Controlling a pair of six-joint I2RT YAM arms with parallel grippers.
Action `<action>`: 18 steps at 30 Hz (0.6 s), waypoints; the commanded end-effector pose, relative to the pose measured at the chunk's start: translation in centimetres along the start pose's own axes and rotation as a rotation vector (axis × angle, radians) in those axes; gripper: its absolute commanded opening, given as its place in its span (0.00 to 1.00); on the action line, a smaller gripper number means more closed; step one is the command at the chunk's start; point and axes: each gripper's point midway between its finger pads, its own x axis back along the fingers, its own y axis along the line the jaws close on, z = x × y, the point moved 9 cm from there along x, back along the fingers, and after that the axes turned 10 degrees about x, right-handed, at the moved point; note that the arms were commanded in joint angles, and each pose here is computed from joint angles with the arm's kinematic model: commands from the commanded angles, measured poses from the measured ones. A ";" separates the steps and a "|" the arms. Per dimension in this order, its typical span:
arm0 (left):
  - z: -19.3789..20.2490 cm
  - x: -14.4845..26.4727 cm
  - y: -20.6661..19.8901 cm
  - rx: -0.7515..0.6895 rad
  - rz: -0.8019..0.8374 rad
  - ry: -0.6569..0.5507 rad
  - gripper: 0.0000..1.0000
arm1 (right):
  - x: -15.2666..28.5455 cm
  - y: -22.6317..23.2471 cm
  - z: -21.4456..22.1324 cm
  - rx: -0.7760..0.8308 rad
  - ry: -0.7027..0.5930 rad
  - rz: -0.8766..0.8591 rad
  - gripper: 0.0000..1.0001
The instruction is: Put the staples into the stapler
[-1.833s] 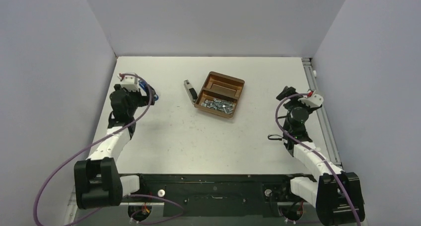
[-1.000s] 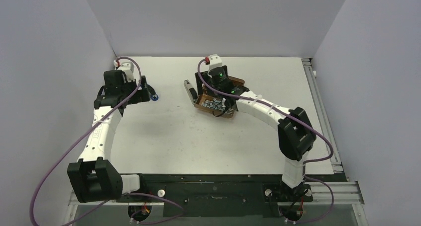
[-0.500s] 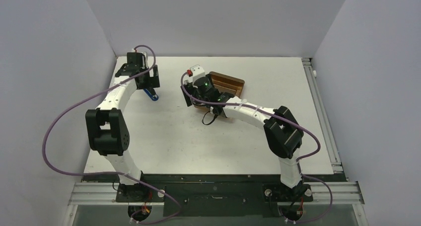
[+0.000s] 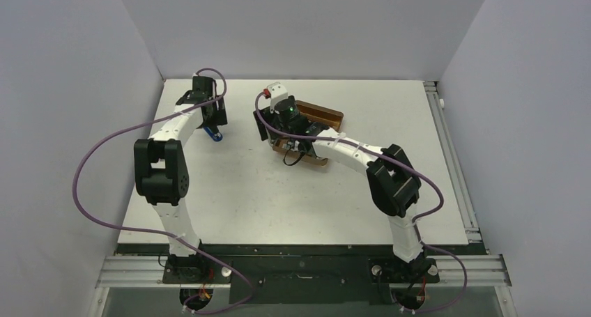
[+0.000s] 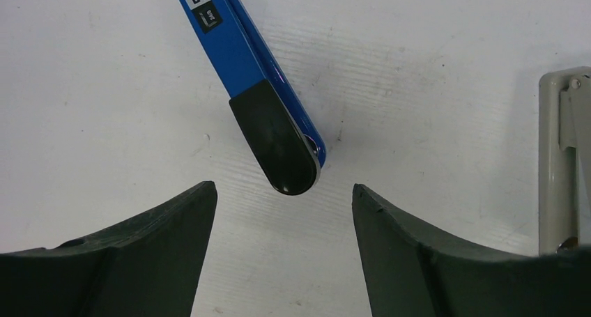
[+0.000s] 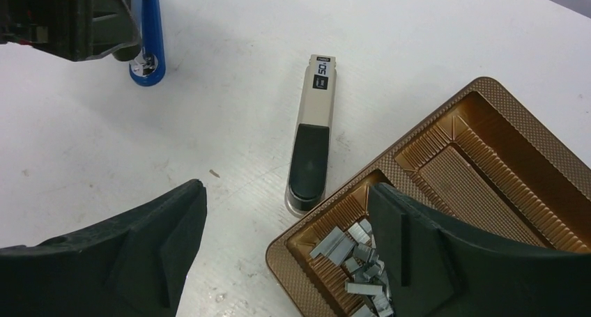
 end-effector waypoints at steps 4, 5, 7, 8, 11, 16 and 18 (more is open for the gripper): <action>-1.3 -1.0 -0.3 0.074 -0.037 -0.100 0.63 | -2.8 -1.5 -0.7 -0.047 -0.037 -0.028 0.84; -1.3 -1.2 -0.2 0.075 -0.050 -0.107 0.63 | -3.0 -1.5 -0.7 -0.046 -0.040 -0.031 0.84; -1.3 -1.7 -0.2 0.075 -0.060 -0.125 0.62 | -3.4 -1.4 -0.8 -0.047 -0.043 -0.039 0.84; -1.2 -1.9 -0.1 0.074 -0.062 -0.124 0.62 | -3.6 -1.3 -0.8 -0.047 -0.044 -0.040 0.84; -0.7 -2.6 -0.1 0.069 -0.077 -0.115 0.61 | -4.1 -1.3 -1.0 -0.044 -0.051 -0.041 0.85; -0.2 -3.5 -0.1 0.067 -0.091 -0.103 0.57 | -5.1 -1.3 -0.8 -0.034 -0.021 -0.040 0.85; -0.1 -3.9 -0.1 0.069 -0.092 -0.101 0.51 | -5.6 -1.1 -0.6 -0.033 -0.015 -0.041 0.85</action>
